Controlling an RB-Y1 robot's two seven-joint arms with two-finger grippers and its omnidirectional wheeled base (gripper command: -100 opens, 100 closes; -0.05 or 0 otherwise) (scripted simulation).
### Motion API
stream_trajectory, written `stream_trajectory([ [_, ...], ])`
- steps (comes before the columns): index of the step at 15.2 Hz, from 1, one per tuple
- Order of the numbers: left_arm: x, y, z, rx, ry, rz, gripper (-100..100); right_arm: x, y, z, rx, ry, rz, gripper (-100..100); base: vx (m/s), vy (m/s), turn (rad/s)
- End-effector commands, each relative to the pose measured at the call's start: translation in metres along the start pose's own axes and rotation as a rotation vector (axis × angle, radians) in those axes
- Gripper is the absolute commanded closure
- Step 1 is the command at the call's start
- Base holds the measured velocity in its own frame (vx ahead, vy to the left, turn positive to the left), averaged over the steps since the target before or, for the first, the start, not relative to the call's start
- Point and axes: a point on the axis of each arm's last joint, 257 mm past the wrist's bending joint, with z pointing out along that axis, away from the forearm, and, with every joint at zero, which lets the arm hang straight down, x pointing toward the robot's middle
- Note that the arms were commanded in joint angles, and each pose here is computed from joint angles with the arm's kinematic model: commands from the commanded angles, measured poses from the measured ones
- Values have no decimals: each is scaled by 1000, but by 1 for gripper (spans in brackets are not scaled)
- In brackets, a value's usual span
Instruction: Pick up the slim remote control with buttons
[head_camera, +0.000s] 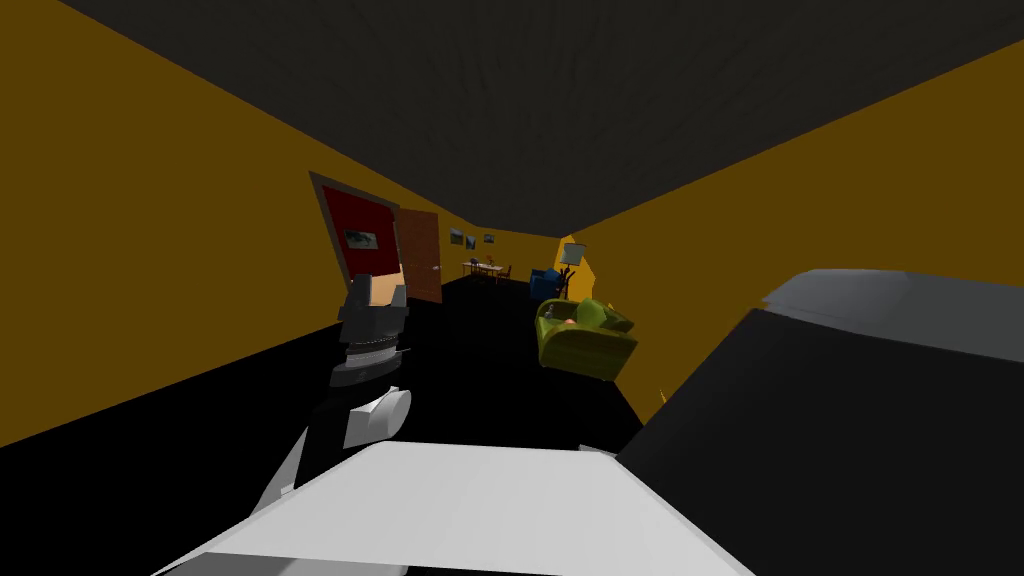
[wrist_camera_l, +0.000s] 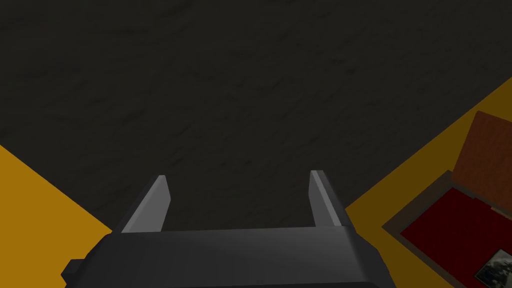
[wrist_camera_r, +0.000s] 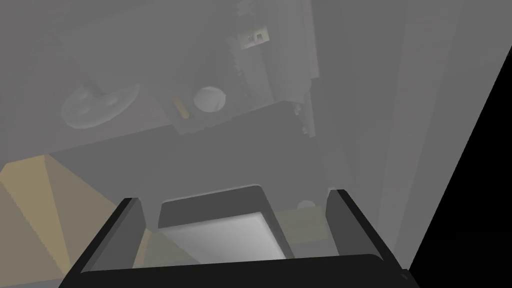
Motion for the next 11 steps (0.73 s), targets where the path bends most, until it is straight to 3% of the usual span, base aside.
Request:
stream_trajectory([
  [1,0,0,0,0,0,0,0,0,0,0,0,0,0,-100,-125,8,1],
  [2,0,0,0,0,0,0,0,-1,0,1,1,-4,-1,100,-43,5,21],
  [6,0,0,0,0,0,0,0,-3,1,1,0,-6,-5,100,-7,1,4],
  [7,0,0,0,0,0,0,0,11,-6,-6,3,18,-11,100,81,-26,-15],
  [11,0,0,0,0,0,1,0,42,-19,-26,8,77,-25,100,198,-27,-13],
])
